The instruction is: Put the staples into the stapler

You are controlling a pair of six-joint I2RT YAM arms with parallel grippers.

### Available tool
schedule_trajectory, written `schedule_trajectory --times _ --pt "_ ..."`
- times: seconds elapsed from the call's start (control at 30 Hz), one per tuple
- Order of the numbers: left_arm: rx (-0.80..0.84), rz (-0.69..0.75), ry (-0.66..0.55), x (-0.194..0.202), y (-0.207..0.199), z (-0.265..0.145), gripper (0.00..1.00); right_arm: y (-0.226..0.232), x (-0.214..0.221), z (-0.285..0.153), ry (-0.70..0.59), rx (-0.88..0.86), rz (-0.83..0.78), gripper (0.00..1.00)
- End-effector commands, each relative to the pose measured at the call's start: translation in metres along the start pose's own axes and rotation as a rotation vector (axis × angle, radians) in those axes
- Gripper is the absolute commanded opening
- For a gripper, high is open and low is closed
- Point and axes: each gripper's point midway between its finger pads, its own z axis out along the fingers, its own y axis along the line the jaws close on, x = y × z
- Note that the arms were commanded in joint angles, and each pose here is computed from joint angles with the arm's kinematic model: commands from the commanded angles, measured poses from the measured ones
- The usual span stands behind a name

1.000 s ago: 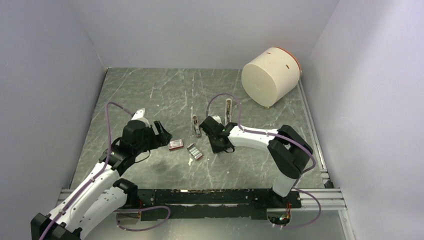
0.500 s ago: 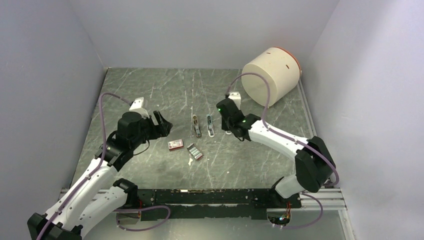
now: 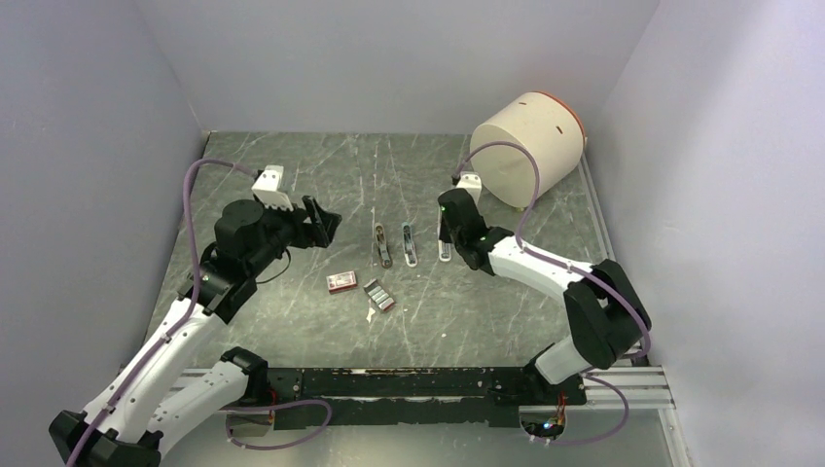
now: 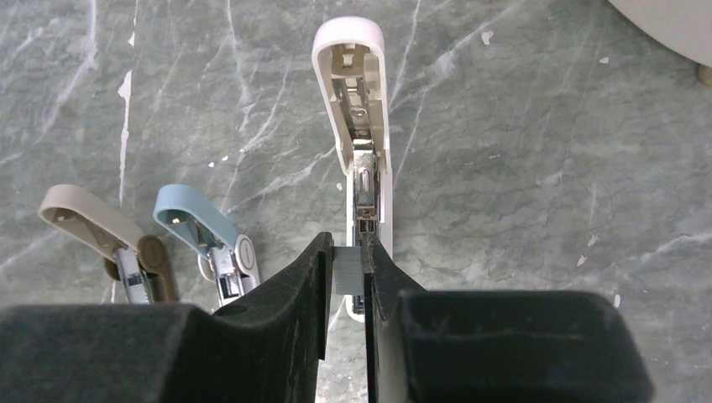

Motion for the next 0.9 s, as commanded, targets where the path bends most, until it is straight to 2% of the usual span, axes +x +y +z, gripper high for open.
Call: schedule_trajectory --times 0.0,0.23,0.87 --pt "0.041 0.099 -0.137 -0.044 -0.012 -0.002 0.86 0.004 -0.007 0.012 -0.065 -0.044 0.006 0.20" --pt "0.006 0.103 -0.137 -0.039 -0.003 0.001 0.86 0.001 0.014 0.025 -0.036 -0.050 -0.018 0.20" --pt "-0.067 0.080 -0.095 -0.024 0.013 0.005 0.86 -0.009 0.038 0.036 -0.005 -0.032 -0.029 0.20"
